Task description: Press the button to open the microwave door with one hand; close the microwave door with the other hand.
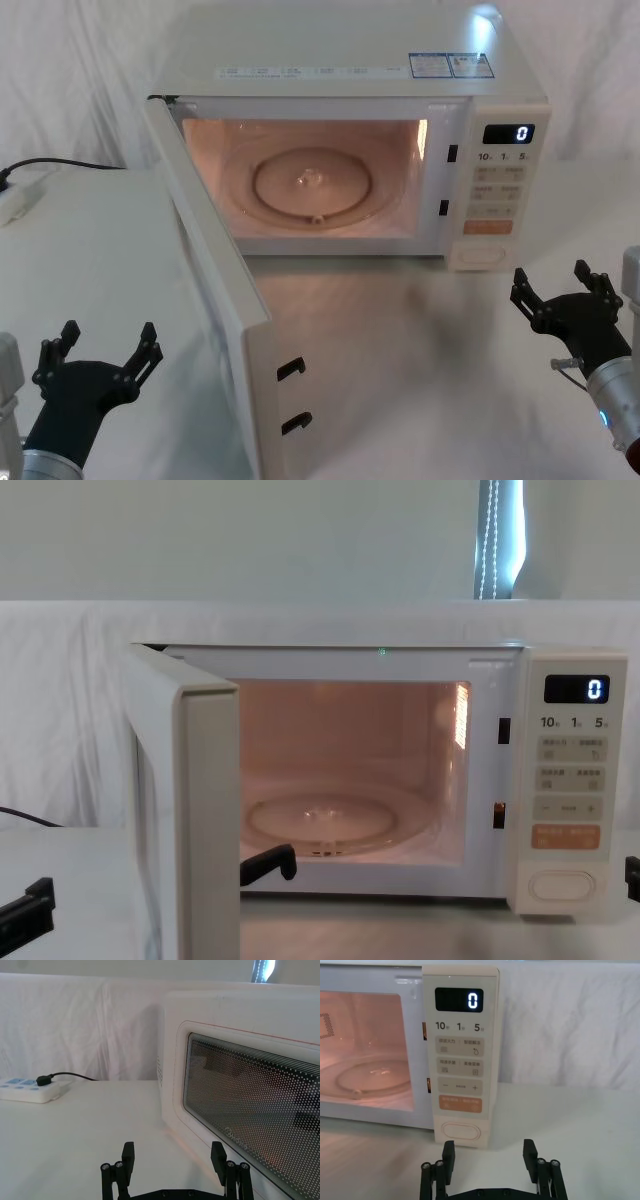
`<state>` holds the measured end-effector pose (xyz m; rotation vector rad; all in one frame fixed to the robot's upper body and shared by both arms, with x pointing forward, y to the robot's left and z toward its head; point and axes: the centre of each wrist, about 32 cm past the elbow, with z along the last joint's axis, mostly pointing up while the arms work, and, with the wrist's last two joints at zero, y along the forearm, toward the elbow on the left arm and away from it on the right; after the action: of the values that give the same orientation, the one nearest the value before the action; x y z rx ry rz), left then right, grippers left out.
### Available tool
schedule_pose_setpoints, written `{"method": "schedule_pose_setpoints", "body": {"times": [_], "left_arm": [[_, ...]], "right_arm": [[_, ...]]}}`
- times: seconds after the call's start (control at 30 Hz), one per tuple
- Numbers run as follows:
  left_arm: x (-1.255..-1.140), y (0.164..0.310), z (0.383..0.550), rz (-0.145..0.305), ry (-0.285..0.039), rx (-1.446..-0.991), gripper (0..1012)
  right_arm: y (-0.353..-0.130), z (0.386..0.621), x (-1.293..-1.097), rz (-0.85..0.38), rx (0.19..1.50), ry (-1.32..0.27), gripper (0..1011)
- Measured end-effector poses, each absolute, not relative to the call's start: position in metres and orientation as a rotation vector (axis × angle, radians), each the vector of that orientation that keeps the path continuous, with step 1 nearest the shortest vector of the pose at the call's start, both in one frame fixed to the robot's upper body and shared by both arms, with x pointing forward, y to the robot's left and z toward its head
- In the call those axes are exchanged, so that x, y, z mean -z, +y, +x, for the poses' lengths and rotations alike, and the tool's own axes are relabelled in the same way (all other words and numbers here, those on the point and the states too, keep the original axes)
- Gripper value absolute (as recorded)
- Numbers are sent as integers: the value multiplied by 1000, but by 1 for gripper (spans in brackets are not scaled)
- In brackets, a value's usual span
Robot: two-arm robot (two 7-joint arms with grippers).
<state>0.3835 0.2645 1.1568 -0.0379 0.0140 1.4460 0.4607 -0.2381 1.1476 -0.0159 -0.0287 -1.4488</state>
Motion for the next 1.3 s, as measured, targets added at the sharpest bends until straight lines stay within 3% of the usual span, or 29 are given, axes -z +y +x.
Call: {"method": "schedule_pose_setpoints", "body": {"times": [0.23, 1.3], "left_arm": [[-1157, 265, 384, -38, 14, -1446, 1001], [-1157, 265, 384, -38, 14, -1446, 1001]], "right_arm": [[-238, 461, -1146, -17, 1453, -26, 1001], [-238, 461, -1147, -17, 1452, -27, 1002]]}}
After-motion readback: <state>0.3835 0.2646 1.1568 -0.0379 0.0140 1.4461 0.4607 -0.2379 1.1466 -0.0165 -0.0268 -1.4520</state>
